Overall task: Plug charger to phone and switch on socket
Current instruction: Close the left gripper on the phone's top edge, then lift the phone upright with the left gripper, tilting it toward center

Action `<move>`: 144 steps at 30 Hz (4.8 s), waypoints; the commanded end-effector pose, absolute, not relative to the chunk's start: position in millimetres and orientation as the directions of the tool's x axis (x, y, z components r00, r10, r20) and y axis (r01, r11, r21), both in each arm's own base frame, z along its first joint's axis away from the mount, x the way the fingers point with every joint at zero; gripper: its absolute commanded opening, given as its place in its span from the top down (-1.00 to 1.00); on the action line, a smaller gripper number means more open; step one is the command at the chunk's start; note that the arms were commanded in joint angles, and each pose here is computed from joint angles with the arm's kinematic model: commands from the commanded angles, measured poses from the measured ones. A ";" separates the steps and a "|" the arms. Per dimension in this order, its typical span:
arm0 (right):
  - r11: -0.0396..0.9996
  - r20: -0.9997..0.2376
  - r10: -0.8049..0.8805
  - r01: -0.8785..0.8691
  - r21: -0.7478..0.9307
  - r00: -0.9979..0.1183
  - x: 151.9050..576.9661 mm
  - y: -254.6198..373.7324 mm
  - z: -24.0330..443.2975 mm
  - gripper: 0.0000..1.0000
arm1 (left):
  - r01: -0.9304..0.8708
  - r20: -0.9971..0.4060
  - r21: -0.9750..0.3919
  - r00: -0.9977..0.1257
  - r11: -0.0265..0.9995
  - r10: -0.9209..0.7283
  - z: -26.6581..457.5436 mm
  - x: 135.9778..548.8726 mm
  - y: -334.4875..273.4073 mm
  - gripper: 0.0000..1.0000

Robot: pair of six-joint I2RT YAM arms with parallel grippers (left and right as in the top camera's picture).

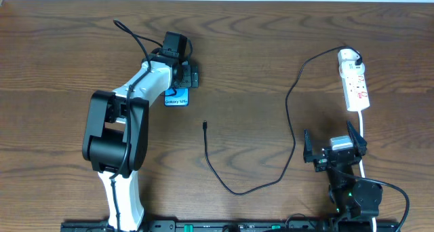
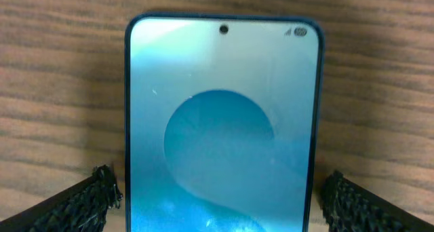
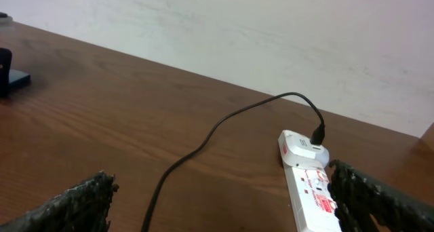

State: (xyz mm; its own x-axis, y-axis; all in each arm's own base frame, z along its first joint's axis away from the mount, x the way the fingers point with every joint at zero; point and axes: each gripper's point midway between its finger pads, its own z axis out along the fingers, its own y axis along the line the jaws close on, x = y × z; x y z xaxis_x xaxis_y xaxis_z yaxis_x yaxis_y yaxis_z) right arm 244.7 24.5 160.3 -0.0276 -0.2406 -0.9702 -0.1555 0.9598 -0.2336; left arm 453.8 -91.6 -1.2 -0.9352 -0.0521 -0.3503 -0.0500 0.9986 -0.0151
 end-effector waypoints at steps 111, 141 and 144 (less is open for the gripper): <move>0.961 -0.972 -0.232 -0.160 -0.225 -0.026 244.5 25.8 159.6 -0.98 | -0.405 0.126 -0.598 -0.900 0.691 -0.418 174.6 326.0 -169.5 -0.35; 0.429 -0.425 0.889 -0.015 0.903 -0.171 244.2 27.7 160.1 -0.99 | -0.507 0.209 -0.638 -0.838 0.580 -0.503 185.3 337.4 -179.5 -0.36; 0.429 -0.425 0.889 -0.014 0.903 -0.171 244.2 27.7 160.0 -0.99 | -0.507 0.209 -0.638 -0.839 0.580 -0.503 185.3 337.4 -179.5 -0.35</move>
State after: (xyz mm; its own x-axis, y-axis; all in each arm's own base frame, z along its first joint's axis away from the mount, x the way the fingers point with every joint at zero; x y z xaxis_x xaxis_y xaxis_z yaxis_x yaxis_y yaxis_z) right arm 244.3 27.1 160.6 -0.1703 0.8664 -0.4694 -0.0203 0.4732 0.8807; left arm 338.1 -178.0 174.5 -0.8382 -0.5057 0.2043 -0.5123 0.6015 -0.6130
